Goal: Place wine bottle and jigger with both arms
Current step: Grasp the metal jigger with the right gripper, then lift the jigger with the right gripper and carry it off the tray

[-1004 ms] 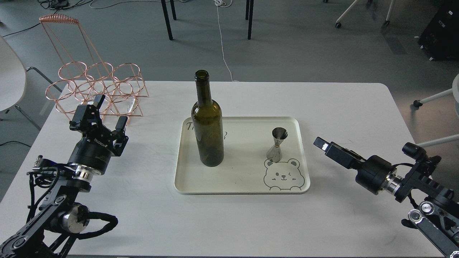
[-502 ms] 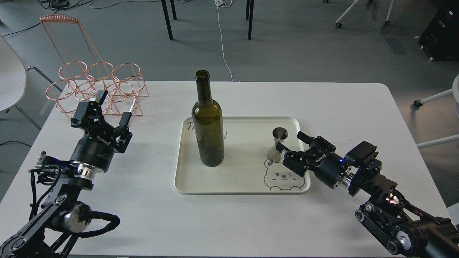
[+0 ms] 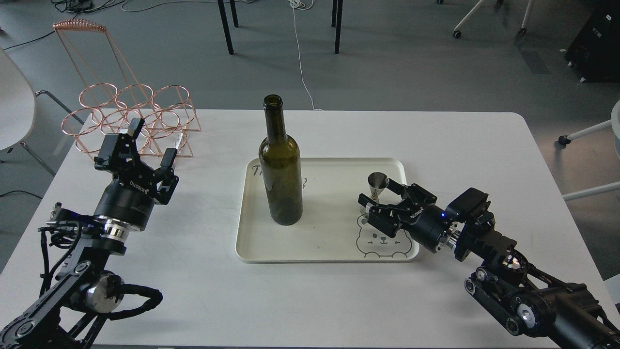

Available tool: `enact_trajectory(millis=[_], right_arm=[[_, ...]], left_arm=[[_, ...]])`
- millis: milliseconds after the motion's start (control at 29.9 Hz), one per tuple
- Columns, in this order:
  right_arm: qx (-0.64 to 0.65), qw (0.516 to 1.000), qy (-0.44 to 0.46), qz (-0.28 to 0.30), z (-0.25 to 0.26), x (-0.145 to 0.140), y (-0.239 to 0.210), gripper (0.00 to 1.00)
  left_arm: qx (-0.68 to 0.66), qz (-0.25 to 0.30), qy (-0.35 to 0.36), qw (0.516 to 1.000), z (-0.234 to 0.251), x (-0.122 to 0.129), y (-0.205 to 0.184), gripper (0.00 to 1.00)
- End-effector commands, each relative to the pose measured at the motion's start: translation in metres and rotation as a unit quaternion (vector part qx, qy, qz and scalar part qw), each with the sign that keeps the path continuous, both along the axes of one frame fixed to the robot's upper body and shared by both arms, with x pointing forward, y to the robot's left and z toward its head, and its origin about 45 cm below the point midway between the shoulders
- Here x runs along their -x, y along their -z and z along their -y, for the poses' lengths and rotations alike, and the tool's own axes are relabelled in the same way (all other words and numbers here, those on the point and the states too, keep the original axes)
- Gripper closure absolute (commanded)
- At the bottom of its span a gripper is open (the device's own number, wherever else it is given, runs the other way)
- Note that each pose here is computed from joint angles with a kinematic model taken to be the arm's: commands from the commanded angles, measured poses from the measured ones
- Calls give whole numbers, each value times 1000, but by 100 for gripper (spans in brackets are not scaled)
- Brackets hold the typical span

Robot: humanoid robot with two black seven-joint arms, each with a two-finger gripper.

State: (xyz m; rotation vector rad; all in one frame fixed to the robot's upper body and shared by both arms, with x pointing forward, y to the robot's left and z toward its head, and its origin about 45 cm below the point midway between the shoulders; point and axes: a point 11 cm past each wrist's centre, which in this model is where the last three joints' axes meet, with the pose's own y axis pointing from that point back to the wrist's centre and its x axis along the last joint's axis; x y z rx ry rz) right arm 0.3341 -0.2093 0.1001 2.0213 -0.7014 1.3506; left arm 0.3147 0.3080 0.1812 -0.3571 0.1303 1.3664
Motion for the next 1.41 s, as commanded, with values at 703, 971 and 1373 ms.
enact_trajectory(millis=[703, 971, 1373], right_arm=[[7, 1000, -12, 7, -6, -4, -2, 31], [6, 1000, -12, 10, -6, -5, -4, 52], [-3, 999, 2, 46, 2, -17, -22, 71]], left_arm=[[4, 2, -1, 1000, 0, 0, -1, 2], [3, 2, -2, 1000, 0, 0, -1, 2], [5, 7, 1, 1000, 1, -1, -5, 2]])
